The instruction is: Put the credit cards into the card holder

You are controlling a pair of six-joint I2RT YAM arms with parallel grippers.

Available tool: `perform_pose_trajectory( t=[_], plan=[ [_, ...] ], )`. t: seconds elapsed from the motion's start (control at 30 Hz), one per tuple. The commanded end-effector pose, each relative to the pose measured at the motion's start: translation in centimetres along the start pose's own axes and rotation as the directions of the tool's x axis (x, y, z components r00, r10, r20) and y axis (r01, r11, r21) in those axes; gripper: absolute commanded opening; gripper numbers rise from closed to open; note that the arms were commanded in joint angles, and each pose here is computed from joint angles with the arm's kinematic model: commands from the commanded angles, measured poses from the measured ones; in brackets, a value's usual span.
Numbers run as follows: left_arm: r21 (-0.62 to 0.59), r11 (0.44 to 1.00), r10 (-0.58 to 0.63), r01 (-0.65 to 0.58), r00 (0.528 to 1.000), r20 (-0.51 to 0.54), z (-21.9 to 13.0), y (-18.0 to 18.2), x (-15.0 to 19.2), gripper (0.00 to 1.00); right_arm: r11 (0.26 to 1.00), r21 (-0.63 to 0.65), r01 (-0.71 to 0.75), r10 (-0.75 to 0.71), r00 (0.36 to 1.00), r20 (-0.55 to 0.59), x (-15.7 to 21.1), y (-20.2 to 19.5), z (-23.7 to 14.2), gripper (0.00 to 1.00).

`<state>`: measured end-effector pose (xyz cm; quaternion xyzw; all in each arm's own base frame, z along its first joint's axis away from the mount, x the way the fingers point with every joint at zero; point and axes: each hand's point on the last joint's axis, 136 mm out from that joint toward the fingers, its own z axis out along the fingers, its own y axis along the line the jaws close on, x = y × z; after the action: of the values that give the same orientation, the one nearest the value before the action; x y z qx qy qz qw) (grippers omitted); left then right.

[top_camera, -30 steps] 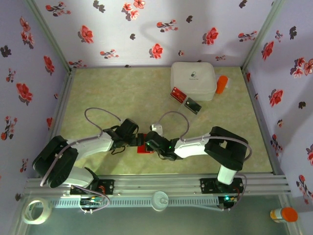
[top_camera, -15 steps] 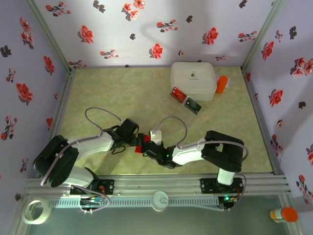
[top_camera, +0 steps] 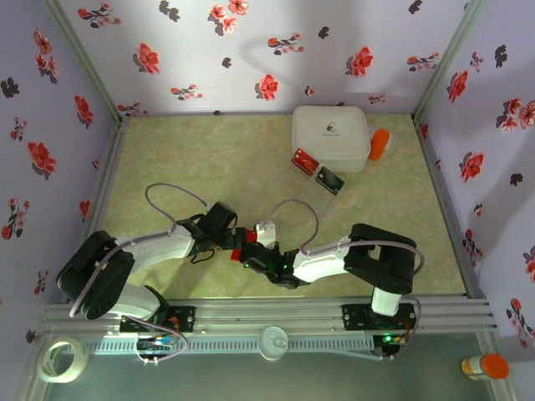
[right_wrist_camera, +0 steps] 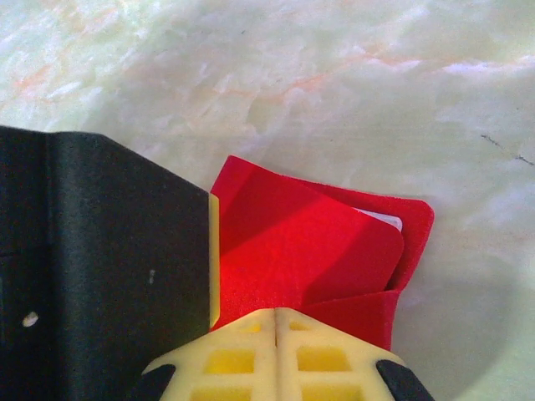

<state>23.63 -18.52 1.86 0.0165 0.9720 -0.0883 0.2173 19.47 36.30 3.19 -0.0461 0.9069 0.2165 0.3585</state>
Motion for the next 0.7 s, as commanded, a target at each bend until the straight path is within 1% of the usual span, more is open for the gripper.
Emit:
perform_pose_trajectory(
  t=[0.0, 0.03, 0.07, 0.17, 0.27, 0.33, 0.43, 0.53, 0.67],
  plan=[
    [-0.043, 0.999, -0.023, 0.019, 0.995, -0.096, 2.1, 1.6, 2.9, 1.0, 0.976, 0.133, 0.172, -0.126, 0.945, -0.302, 6.2, -6.3, -1.2, 0.02],
    [-0.043, 0.999, -0.022, 0.018, 0.995, -0.096, 2.1, 1.6, 2.9, 1.0, 0.978, 0.128, 0.167, -0.124, 0.949, -0.29, 5.4, -6.1, -1.3, 0.06],
    [-0.041, 0.999, -0.022, 0.018, 0.995, -0.094, 2.0, 1.5, 2.8, 1.0, 0.982, 0.102, 0.156, -0.119, 0.946, -0.302, 5.0, -5.6, -1.5, 0.12],
    [-0.038, 0.999, -0.023, 0.02, 0.995, -0.092, 1.9, 1.4, 2.7, 1.0, 0.989, 0.062, 0.138, -0.114, 0.951, -0.286, 2.7, -4.7, -2.0, 0.28],
    [-0.03, 0.999, -0.026, 0.024, 0.996, -0.085, 1.8, 1.1, 2.4, 1.0, 0.99, 0.034, 0.135, -0.122, 0.959, -0.257, 0.0, -3.9, -3.0, 0.47],
    [-0.023, 0.999, -0.028, 0.026, 0.996, -0.08, 1.6, 0.9, 2.1, 1.0, 0.992, 0.024, 0.127, -0.118, 0.965, -0.233, -1.7, -3.6, -3.7, 0.53],
    [-0.013, 1.0, -0.03, 0.029, 0.997, -0.069, 1.3, 0.5, 1.6, 1.0, 0.994, 0.014, 0.104, -0.1, 0.977, -0.19, -4.2, -3.8, -5.2, 0.59],
    [-0.003, 1.0, -0.027, 0.027, 0.998, -0.058, 0.9, 0.2, 1.1, 1.0, 0.998, 0.01, 0.066, -0.063, 0.987, -0.151, -6.2, -4.7, -6.7, 0.64],
    [0.007, 1.0, -0.022, 0.022, 0.999, -0.035, 0.1, -0.1, 0.1, 1.0, 1.0, 0.024, 0.007, -0.004, 0.994, -0.105, -7.9, -6.9, -8.6, 0.71]
  ],
)
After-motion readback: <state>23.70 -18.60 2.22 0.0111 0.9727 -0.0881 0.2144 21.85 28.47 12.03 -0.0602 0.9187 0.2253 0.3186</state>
